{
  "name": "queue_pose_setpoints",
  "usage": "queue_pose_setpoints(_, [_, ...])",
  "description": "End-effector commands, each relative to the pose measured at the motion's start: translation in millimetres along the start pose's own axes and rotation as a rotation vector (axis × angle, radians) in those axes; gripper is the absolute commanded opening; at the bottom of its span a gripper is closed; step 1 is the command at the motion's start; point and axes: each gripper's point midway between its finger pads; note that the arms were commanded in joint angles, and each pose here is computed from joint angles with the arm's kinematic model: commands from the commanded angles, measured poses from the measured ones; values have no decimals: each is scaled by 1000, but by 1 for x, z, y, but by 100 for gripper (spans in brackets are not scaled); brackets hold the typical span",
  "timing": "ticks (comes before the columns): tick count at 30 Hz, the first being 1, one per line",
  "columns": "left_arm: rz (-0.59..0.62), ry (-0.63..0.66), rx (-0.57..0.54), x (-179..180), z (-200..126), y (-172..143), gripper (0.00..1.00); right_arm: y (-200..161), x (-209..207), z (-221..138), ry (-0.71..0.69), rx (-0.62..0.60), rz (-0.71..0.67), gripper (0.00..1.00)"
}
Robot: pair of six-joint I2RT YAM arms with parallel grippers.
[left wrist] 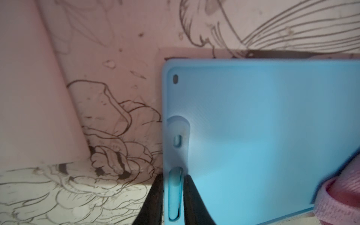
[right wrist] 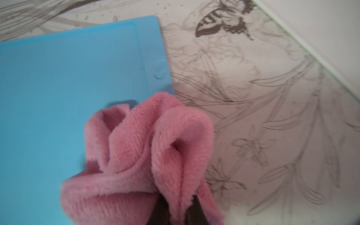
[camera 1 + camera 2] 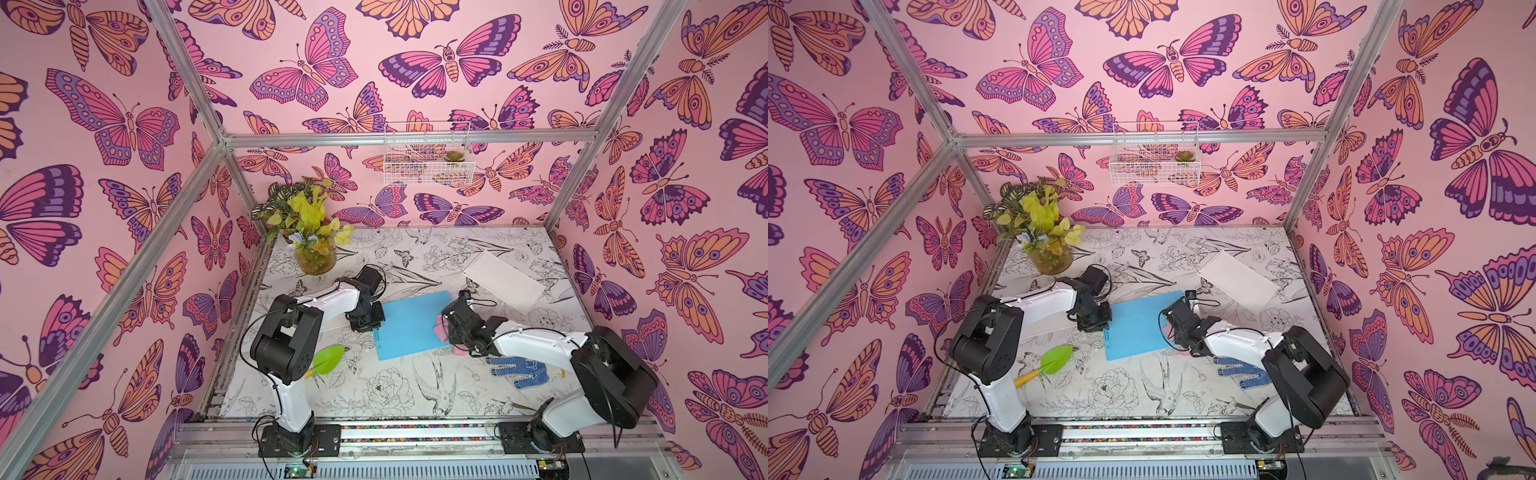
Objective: Wipe the drawing tablet
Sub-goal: Wipe the dirt from the drawing tablet.
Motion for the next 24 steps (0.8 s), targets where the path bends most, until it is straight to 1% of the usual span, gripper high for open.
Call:
queue_pose_setpoints(1, [10,53,124,21,33,-30,20,0,54,-16,124,-65,-143,0])
queue_pose_setpoints(2, [15,48,123,21,32,-30,20,-2,88,-22,209,-82,-191,0])
queue_pose_setpoints(3, [20,44,124,20,32,-30,21,-12,120,-23,285,-71,-231,0])
queue_pose_setpoints(5, [29,38,124,19,32,-30,20,-22,167,-27,397,-55,-255,0])
queue_pose_setpoints(6, [35,36,127,19,32,-31,21,-24,179,-26,409,-47,-242,0])
queue_pose_setpoints(7, [38,36,126,19,32,-31,21,-23,179,-21,389,-40,-222,0])
queue_pose_setpoints(9, [47,34,123,19,31,-31,21,-15,149,-6,268,-29,-169,0])
queue_pose_setpoints(11, [56,35,122,20,30,-31,21,-6,100,8,154,-10,-78,0])
queue_pose_setpoints(14, [74,37,123,21,30,-32,21,3,29,14,-3,-8,15,0])
queue_pose_setpoints(16, [81,37,123,21,30,-32,21,8,18,11,-27,-23,-6,0])
queue_pose_setpoints(18, [85,37,125,21,31,-33,20,12,41,10,50,-31,-48,0])
queue_pose_setpoints(19, [85,40,127,22,32,-33,20,14,63,8,99,-45,-77,0])
queue_pose_setpoints(22, [85,38,126,21,32,-32,20,18,151,0,303,-64,-167,0])
queue_pose_setpoints(23, [86,36,127,21,32,-33,20,18,172,-1,336,-59,-185,0])
queue_pose_setpoints(24, [87,33,125,20,32,-32,20,22,182,1,330,-56,-186,0])
Point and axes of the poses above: each gripper's point midway between its finger pads, its own z axis out along the fingers, its own x axis along the line the jaws close on, y = z × x, and after that the axes turned 1 degree about z, right-handed
